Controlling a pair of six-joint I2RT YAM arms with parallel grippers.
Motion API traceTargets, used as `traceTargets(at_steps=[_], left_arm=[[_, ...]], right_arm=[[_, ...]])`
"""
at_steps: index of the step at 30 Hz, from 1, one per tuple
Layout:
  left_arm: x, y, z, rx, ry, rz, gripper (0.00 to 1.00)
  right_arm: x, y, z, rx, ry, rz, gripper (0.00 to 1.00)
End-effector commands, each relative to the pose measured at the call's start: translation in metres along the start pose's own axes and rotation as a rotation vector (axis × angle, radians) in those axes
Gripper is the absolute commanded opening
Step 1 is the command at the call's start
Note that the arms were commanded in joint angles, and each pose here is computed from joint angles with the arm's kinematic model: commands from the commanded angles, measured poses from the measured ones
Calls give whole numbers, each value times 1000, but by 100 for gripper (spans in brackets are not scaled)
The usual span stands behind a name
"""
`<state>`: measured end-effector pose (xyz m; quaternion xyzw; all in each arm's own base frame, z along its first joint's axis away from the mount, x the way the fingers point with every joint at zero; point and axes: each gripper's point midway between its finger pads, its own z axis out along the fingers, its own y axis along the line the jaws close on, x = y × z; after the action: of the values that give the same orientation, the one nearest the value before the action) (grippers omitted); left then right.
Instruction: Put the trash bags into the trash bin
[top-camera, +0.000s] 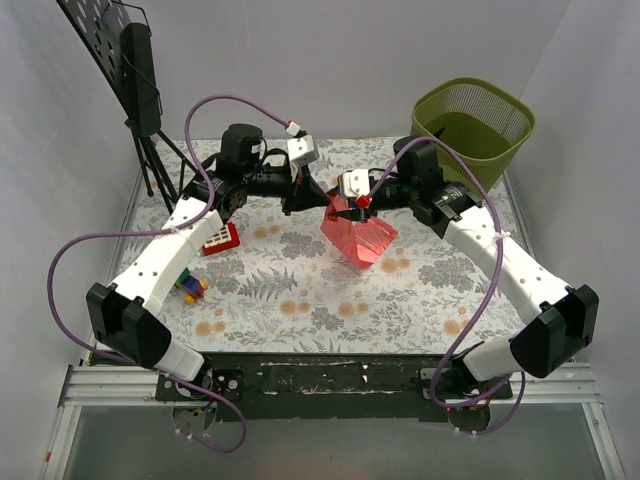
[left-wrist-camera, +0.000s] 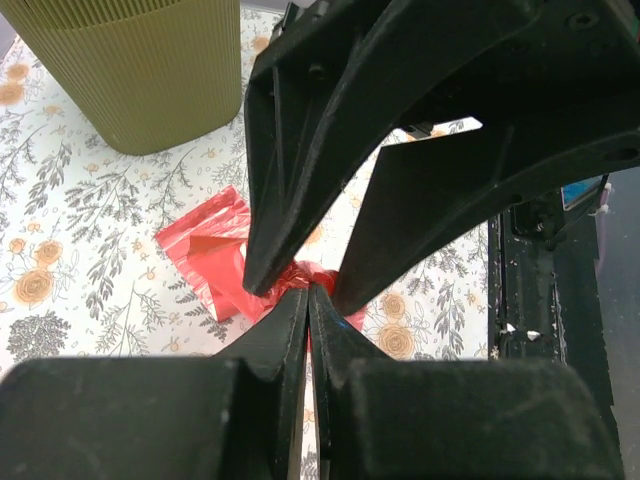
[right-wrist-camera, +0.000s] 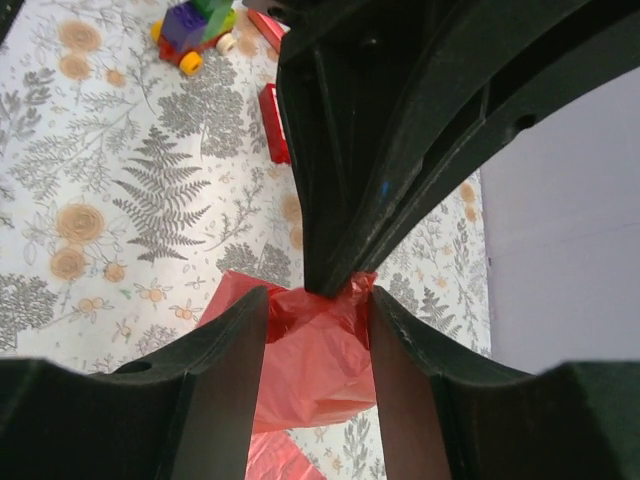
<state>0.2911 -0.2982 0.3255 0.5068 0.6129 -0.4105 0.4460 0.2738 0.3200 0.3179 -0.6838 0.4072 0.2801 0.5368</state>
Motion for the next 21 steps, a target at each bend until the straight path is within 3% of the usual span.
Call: traceTargets(at_steps=[1,21], left_arm=[[-13,-6,-9,16,-18,-2,0],[1,-2,-10,4,13,15,0]], right_arm=[[-3,-13,-7,47,29,-113,51],[-35,-9,-27,45,5,-106,48]])
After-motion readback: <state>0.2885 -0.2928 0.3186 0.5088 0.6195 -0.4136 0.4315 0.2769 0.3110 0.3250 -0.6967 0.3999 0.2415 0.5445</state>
